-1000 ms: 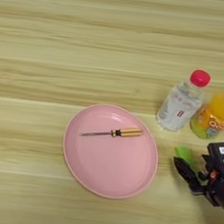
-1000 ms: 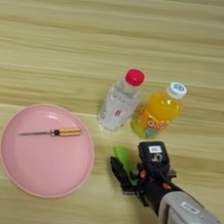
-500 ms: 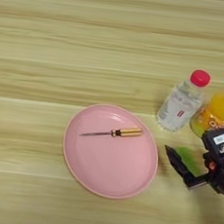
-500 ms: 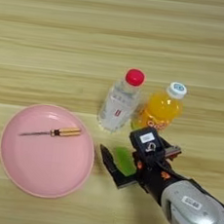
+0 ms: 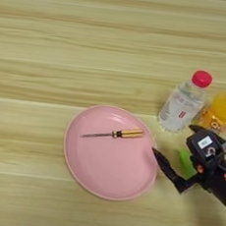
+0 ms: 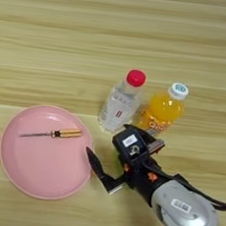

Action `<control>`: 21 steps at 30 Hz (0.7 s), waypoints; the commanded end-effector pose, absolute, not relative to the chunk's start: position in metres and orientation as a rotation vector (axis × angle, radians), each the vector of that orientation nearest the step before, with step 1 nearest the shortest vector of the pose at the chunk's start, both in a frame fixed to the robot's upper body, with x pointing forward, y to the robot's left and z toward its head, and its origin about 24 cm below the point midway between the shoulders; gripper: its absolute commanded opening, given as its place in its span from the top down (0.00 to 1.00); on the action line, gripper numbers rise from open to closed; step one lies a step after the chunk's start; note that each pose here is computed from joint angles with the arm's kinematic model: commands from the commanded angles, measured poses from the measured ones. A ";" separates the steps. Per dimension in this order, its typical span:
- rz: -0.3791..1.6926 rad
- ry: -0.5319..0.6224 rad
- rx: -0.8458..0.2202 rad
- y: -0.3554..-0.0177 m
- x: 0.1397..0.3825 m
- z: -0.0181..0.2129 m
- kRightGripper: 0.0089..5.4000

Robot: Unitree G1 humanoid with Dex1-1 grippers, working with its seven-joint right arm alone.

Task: Move the objects on the table

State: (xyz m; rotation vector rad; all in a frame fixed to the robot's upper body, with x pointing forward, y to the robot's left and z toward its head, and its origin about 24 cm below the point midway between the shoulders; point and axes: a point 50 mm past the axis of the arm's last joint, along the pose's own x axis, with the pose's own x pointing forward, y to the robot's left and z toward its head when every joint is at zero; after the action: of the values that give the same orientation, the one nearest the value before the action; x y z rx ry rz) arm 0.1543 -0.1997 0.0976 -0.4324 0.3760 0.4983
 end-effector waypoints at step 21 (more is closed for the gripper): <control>0.723 0.259 -0.530 -0.162 0.179 0.102 0.00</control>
State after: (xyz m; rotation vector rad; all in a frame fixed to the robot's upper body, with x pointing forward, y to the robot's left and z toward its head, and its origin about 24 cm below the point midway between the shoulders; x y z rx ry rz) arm 0.1697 -0.1656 0.0880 -0.4729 0.3551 0.7246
